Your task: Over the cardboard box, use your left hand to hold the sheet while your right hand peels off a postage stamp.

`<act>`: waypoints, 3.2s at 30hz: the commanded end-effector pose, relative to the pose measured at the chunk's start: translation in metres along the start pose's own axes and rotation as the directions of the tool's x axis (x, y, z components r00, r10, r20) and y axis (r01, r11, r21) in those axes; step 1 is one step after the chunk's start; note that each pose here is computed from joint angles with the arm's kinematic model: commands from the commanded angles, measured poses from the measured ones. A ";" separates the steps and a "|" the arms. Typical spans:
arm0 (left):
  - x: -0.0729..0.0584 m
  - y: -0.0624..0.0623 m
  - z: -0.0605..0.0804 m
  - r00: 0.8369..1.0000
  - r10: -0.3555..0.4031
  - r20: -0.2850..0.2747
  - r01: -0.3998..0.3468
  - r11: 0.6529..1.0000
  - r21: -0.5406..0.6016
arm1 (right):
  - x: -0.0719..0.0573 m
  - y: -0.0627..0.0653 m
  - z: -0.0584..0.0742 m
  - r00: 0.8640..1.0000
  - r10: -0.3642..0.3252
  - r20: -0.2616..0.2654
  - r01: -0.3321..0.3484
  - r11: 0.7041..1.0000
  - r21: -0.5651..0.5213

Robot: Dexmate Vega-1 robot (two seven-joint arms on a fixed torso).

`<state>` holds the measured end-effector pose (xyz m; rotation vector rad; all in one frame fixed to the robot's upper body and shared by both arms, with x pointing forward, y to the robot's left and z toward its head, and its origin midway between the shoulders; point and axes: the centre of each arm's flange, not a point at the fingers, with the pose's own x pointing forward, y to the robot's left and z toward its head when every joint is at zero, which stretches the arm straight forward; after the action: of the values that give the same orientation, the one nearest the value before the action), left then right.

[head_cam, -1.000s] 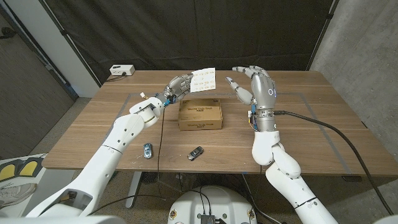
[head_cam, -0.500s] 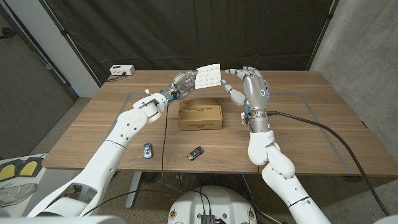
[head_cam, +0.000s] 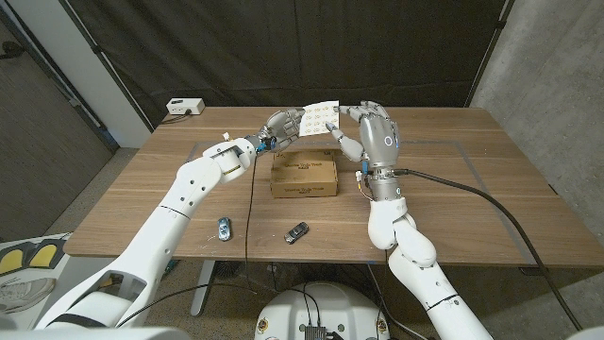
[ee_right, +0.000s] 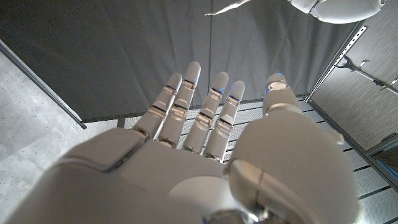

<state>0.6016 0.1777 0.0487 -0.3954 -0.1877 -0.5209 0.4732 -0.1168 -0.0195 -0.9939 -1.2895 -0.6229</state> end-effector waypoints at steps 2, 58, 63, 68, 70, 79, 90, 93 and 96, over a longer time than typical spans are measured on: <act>-0.004 -0.001 0.003 0.998 -0.027 -0.064 0.027 1.000 -0.004 | 0.006 0.015 0.011 0.999 0.029 0.021 -0.028 0.999 -0.020; -0.016 -0.018 0.003 0.986 -0.122 -0.118 0.111 0.989 -0.098 | -0.001 0.040 -0.004 0.999 -0.042 -0.028 0.038 0.990 -0.136; -0.010 -0.013 -0.001 0.982 -0.182 -0.058 0.174 0.978 -0.116 | -0.004 0.039 -0.005 0.994 -0.101 -0.045 0.096 0.989 -0.109; -0.001 -0.009 -0.003 0.974 -0.228 0.000 0.226 0.968 -0.110 | -0.005 0.036 -0.005 0.981 -0.182 -0.070 0.176 0.981 -0.085; 0.002 -0.007 -0.005 0.974 -0.226 0.016 0.227 0.969 -0.103 | -0.004 0.035 -0.005 0.976 -0.200 -0.091 0.194 0.978 -0.077; 0.008 -0.005 -0.010 0.969 -0.244 0.042 0.247 0.962 -0.112 | -0.001 0.031 -0.003 0.970 -0.221 -0.102 0.216 0.975 -0.055; 0.014 -0.007 -0.010 0.954 -0.295 0.050 0.299 0.943 -0.146 | 0.002 0.030 0.003 0.971 -0.217 -0.100 0.214 0.976 -0.044; 0.017 -0.009 -0.011 0.946 -0.321 0.051 0.325 0.931 -0.168 | 0.003 0.030 0.003 0.972 -0.212 -0.100 0.208 0.977 -0.047; 0.018 -0.010 -0.014 0.947 -0.317 0.048 0.320 0.928 -0.192 | 0.003 0.029 0.003 0.973 -0.210 -0.101 0.206 0.977 -0.048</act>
<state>0.6088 0.1629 0.0454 -0.5186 -0.2272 -0.8128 0.4991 -0.1015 -0.0262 -0.8493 -1.3108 -0.8558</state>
